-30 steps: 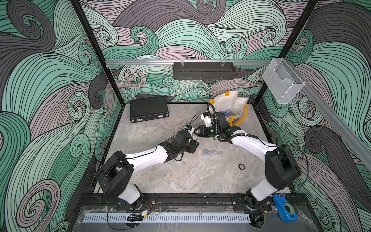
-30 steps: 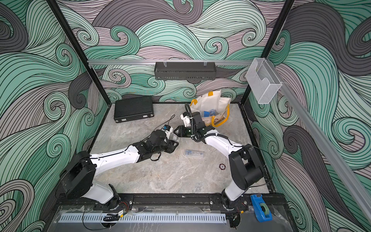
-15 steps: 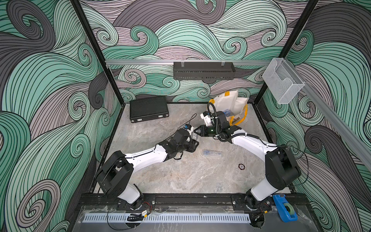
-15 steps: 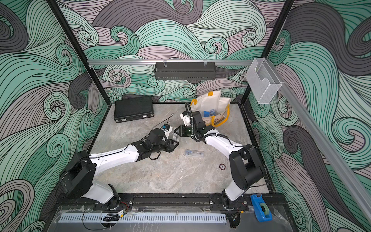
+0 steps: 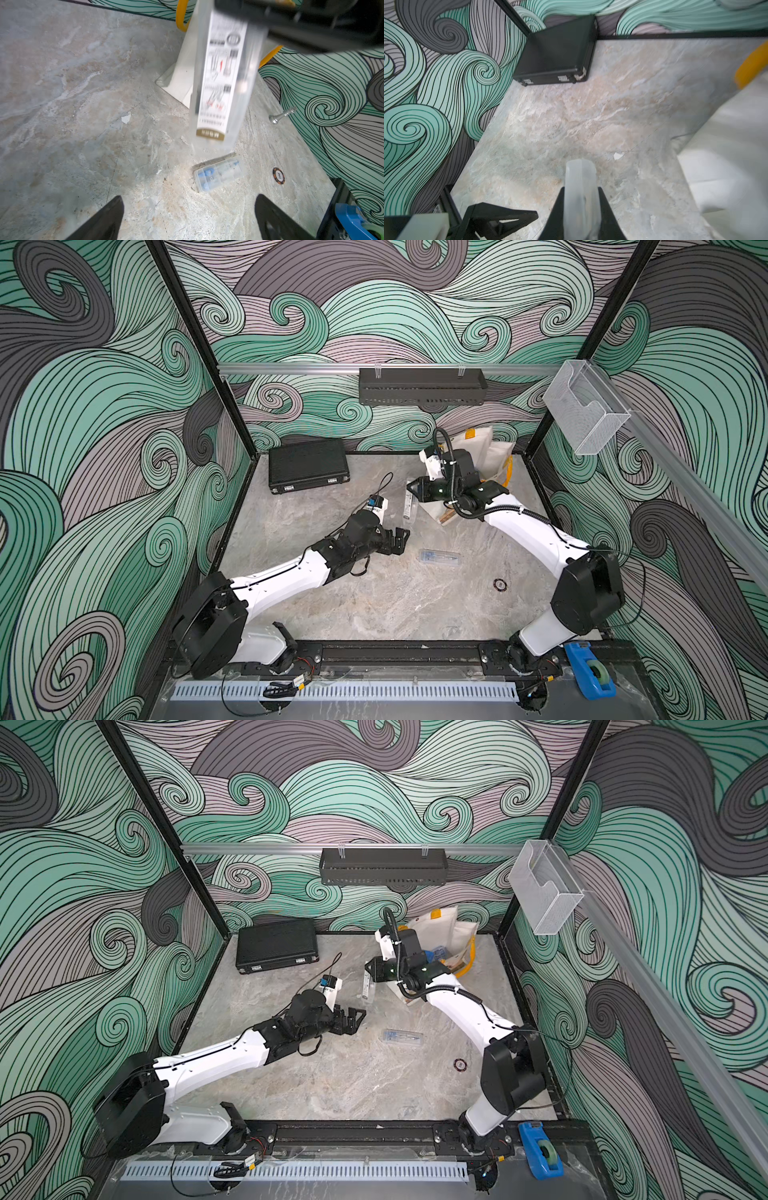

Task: Put the compass set into the canvas bag
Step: Place the compass set in the canvas bag.

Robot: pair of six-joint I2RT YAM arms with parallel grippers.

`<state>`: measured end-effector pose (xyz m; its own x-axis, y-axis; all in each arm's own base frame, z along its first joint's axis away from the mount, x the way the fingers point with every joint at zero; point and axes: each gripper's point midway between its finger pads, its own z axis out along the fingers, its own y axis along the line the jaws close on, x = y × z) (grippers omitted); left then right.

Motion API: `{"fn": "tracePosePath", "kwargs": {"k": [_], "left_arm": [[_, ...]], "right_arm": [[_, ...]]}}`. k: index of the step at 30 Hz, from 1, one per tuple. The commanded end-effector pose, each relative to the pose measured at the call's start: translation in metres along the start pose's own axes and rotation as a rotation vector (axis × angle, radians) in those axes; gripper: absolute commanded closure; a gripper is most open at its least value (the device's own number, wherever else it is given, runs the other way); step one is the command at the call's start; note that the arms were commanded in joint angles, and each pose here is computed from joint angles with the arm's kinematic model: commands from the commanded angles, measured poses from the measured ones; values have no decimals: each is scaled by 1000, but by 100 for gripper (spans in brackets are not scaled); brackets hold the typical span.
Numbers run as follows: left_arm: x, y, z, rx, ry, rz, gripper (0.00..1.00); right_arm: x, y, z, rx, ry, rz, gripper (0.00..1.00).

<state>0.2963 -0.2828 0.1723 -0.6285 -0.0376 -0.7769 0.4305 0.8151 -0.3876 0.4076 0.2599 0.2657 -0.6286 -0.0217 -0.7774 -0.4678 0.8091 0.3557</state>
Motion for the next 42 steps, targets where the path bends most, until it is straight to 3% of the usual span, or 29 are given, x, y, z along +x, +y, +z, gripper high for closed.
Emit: {"fn": "tracePosePath", "kwargs": {"k": [1,7,11,14,19,23,28,31,35,42], "left_arm": [[-10,2,-4,-12,-37,28,2],[-10,1,-1,-6,-45,14,2],[-9,1,3,-7,-37,8,2],[-7,1,6,-9,-27,1,2],[-2,3,10,-18,-6,-16,3],[-1,5,12,-28,1,-19,3],[-1,6,14,-40,9,-17,3],[0,7,16,-43,14,-15,3],[-2,6,18,-47,17,-7,3],[-2,5,26,-51,28,18,3]], "right_arm": [[-62,-22,-45,161,-175,-87,92],[-126,-90,-88,456,-297,-69,92],[-142,-151,-98,602,-316,20,91],[-137,-186,-84,646,-276,67,91],[-97,-218,-27,634,-118,85,90],[-60,-230,11,588,-13,115,88],[-33,-237,32,563,58,143,85],[-27,-236,36,542,76,151,72],[-34,-226,32,508,62,144,52],[-70,-190,-7,438,-51,71,37]]}}
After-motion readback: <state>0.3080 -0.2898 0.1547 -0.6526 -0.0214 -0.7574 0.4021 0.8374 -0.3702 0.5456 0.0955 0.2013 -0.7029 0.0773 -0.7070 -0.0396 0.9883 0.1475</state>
